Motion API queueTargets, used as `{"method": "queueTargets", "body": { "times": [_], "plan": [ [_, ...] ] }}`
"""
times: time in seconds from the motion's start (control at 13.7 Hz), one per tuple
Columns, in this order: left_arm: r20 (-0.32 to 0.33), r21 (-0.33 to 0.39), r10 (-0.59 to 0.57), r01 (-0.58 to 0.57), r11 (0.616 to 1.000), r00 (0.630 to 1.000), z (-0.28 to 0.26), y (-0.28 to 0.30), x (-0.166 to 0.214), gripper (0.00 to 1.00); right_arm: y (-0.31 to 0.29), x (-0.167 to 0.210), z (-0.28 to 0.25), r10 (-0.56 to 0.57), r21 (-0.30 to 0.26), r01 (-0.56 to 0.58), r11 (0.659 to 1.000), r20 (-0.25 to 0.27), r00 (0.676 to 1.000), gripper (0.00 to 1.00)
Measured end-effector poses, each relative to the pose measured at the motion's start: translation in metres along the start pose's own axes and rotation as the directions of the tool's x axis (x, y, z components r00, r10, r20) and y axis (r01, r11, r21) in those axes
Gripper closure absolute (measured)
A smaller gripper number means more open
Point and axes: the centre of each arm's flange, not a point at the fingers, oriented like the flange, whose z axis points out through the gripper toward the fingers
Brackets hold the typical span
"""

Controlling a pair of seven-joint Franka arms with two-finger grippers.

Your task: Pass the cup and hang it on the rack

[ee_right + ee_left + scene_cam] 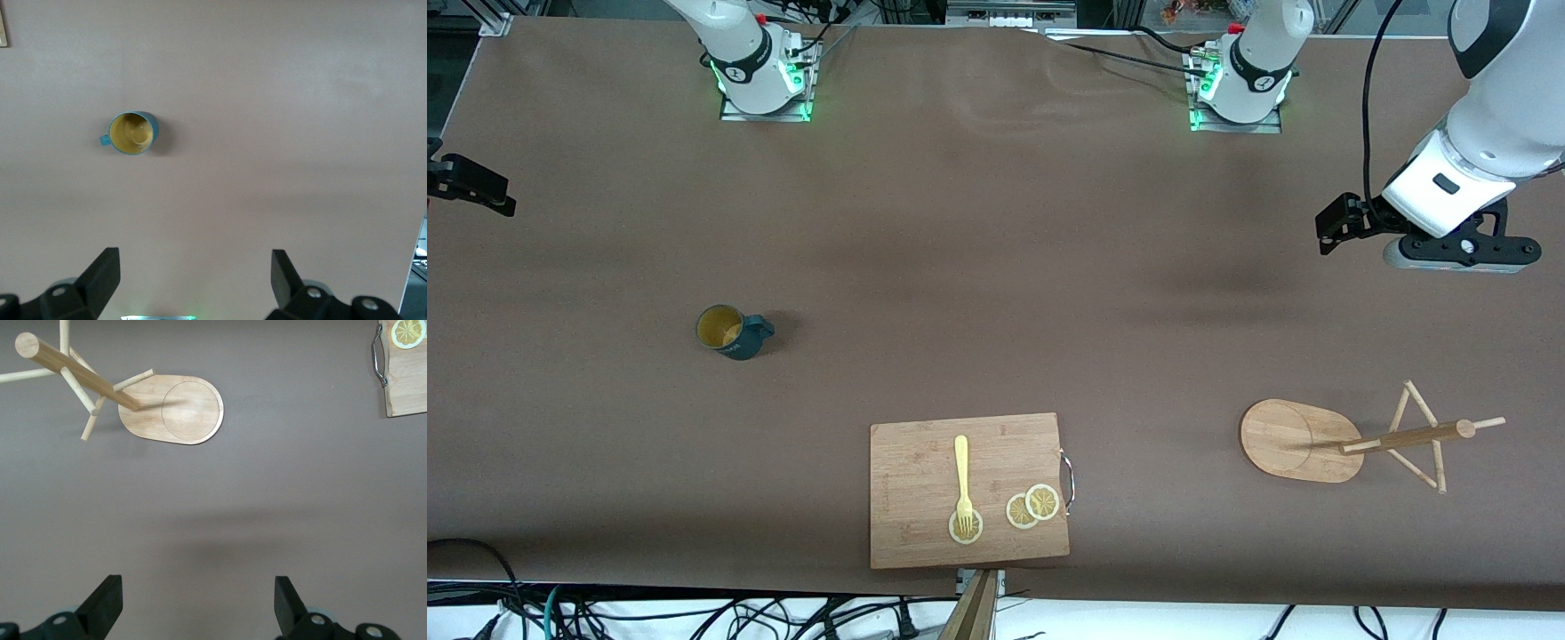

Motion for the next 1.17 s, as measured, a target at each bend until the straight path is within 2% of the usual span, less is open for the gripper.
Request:
{"method": "queueTargets", "body": {
  "times": [0.66, 0.88, 1.17],
  "plan": [
    [0.0, 0.0, 0.001, -0.001, 1.0, 1.0, 0.0, 0.0, 0.0, 0.0, 0.0, 0.001, 0.001, 0.0, 0.0, 0.0, 1.0, 0.002, 1.0, 0.0],
    [0.0, 0.0, 0.001, -0.001, 1.0, 1.0, 0.0, 0.0, 0.0, 0.0, -0.001, 0.008, 0.012, -0.003, 0.0, 0.003, 1.0, 0.019, 1.0, 0.0],
    [0.0, 0.0, 0.001, -0.001, 1.0, 1.0, 0.0, 0.0, 0.0, 0.0, -0.002, 0.017, 0.02, -0.005, -0.002, 0.005, 1.0, 0.012, 1.0, 0.0]
  ]
}}
